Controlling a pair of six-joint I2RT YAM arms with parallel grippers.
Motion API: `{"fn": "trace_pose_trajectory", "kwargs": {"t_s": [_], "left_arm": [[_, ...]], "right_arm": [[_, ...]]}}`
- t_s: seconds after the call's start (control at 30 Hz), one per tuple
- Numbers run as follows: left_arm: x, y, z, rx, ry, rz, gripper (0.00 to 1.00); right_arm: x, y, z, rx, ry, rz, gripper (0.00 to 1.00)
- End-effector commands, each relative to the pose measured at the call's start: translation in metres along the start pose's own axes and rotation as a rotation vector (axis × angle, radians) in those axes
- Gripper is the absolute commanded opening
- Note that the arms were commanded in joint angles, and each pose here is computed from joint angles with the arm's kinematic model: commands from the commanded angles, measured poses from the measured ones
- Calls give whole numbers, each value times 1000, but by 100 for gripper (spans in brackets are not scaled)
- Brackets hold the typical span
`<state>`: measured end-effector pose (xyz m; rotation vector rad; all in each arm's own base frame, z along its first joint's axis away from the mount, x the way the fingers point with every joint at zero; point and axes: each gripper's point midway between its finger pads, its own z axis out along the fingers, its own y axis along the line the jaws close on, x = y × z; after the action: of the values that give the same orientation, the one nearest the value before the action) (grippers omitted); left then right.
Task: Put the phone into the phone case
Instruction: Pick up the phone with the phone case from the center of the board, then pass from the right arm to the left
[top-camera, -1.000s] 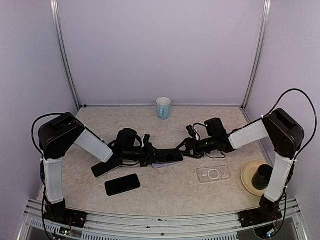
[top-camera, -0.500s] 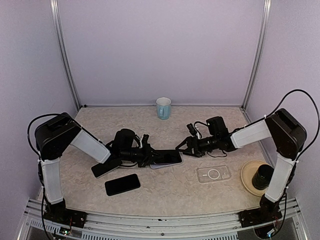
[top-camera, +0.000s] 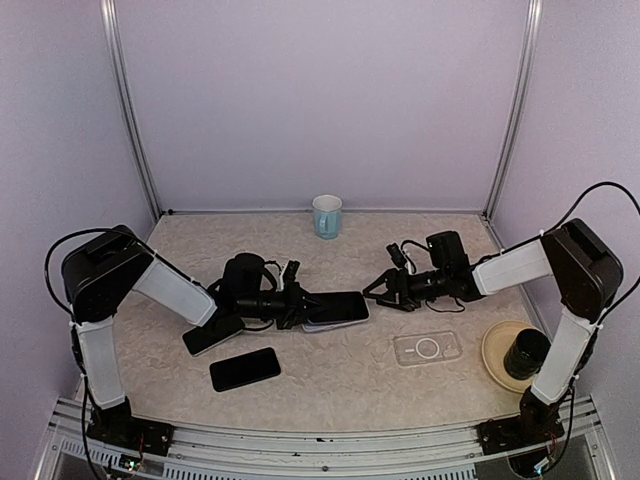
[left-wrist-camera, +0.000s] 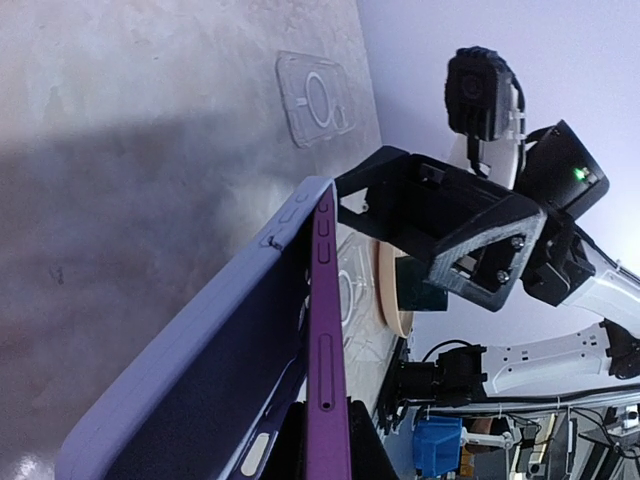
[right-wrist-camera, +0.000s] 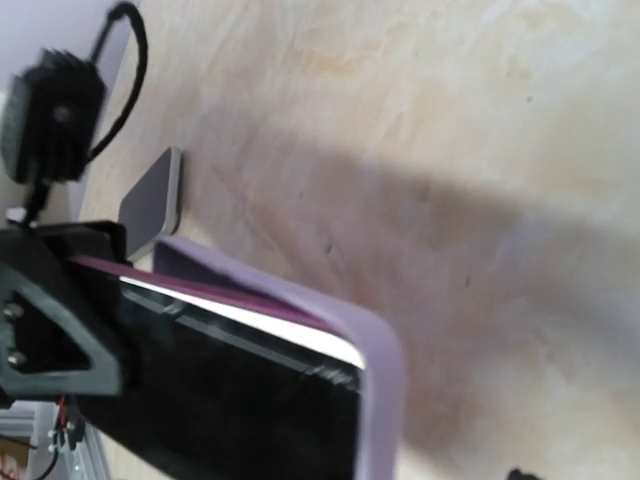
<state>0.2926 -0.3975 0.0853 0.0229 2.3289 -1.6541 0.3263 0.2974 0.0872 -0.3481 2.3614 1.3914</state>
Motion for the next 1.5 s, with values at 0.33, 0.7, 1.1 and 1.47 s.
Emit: {"fn": "trace_pose_trajectory", "kwargs": {"t_s": [0.33, 0.7, 1.1, 1.47], "left_arm": [[-3, -88, -11, 245, -3, 205, 0], [1, -100, -8, 272, 14, 220, 0], [1, -113, -11, 300, 7, 250, 0], [2, -117, -11, 312, 8, 266, 0]], "right_arm": [[1, 41, -11, -197, 4, -85, 77], [10, 68, -15, -338, 34, -119, 70], [22, 76, -8, -388, 77, -124, 62], [30, 84, -3, -422, 112, -131, 52]]}}
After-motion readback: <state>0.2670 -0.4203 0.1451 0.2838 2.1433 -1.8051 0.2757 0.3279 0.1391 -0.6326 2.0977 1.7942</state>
